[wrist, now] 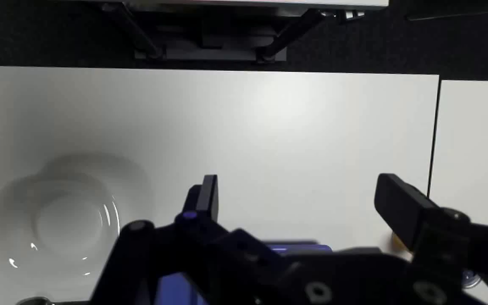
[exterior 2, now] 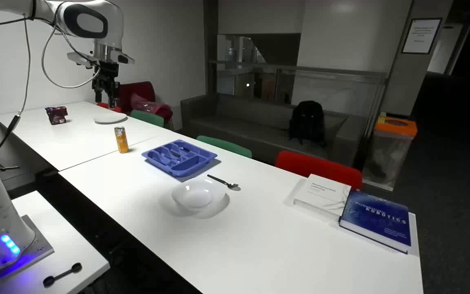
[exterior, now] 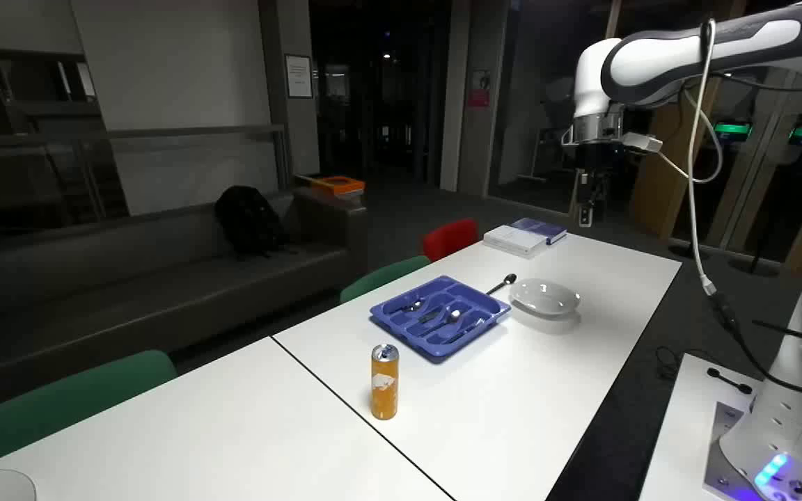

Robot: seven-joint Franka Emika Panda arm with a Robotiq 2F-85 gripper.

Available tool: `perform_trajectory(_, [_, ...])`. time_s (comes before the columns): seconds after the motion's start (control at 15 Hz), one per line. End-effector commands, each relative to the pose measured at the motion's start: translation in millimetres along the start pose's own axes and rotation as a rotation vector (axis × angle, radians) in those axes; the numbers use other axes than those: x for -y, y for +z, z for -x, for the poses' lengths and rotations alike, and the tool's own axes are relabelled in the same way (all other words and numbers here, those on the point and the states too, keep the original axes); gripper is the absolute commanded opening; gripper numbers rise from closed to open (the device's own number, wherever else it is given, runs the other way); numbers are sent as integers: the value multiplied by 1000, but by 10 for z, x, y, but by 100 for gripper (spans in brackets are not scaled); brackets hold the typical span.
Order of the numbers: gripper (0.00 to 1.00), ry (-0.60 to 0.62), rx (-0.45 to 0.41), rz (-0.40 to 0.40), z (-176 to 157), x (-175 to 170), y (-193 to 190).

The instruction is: Pick up the spoon from the table and put it in the blue plate.

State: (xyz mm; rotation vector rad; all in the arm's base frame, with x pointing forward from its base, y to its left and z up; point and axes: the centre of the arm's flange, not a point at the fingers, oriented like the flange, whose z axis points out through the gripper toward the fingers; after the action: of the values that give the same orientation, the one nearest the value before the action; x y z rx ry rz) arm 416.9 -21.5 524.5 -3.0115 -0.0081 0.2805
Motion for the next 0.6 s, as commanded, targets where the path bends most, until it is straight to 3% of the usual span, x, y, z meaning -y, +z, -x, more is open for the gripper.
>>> perform_trajectory(0.0, [100, 0, 0, 0, -2, 0, 2])
perform_trajectory(0.27, [100, 0, 0, 0, -2, 0, 1])
perform_trajectory(0.53, [100, -13, -75, 16, -387, -100, -146])
